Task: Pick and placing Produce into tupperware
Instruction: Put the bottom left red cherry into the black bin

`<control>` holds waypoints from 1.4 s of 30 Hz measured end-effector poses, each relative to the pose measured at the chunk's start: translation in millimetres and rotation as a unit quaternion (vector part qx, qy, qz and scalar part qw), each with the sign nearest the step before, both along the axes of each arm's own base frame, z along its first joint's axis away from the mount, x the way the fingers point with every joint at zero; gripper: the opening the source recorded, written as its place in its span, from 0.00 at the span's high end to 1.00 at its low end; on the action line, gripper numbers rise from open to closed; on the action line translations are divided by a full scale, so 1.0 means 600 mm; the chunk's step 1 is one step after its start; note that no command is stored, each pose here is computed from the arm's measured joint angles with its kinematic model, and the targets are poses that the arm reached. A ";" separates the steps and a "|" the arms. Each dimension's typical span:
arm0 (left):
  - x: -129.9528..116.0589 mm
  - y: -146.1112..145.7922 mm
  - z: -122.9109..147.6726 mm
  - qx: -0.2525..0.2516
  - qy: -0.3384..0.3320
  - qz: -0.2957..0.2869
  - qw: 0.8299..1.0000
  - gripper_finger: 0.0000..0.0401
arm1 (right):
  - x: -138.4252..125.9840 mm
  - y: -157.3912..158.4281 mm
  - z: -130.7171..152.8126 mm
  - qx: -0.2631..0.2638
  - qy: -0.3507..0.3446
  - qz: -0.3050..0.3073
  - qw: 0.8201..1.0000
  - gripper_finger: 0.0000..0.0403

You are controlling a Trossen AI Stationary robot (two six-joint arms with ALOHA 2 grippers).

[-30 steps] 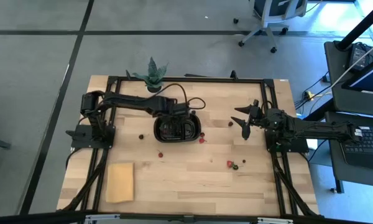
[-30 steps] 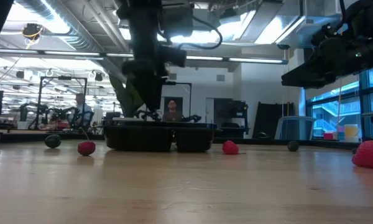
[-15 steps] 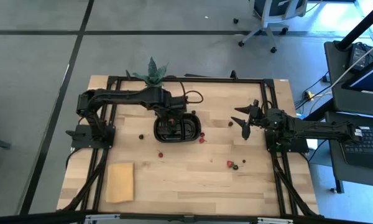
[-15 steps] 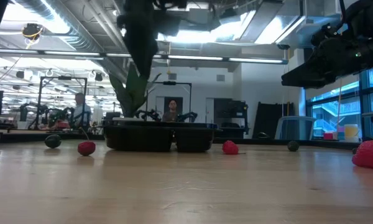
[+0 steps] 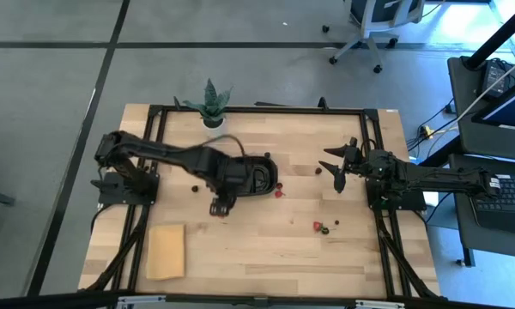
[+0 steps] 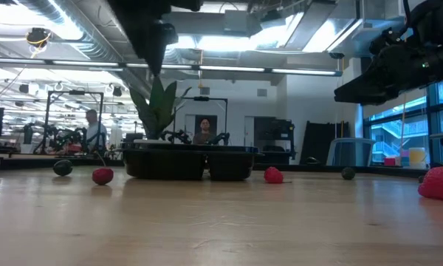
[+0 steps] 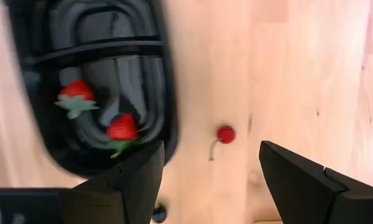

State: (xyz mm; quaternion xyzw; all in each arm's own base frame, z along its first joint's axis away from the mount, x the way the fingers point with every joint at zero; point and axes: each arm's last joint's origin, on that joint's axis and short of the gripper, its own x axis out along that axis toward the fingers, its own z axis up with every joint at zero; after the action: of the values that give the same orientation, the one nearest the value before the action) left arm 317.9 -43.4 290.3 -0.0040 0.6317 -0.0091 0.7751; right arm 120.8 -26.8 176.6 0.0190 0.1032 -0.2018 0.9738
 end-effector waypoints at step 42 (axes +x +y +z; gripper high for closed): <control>-0.070 -0.071 -0.207 0.096 0.028 -0.013 0.995 0.41 | 0.000 0.000 0.000 0.001 0.000 -0.001 1.000 0.41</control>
State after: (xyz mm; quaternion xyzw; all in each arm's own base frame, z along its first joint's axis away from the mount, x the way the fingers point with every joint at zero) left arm 275.7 -85.8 166.3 0.0781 0.6509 0.0413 0.7540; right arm 120.7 -26.8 176.6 0.0201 0.1031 -0.2023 0.9737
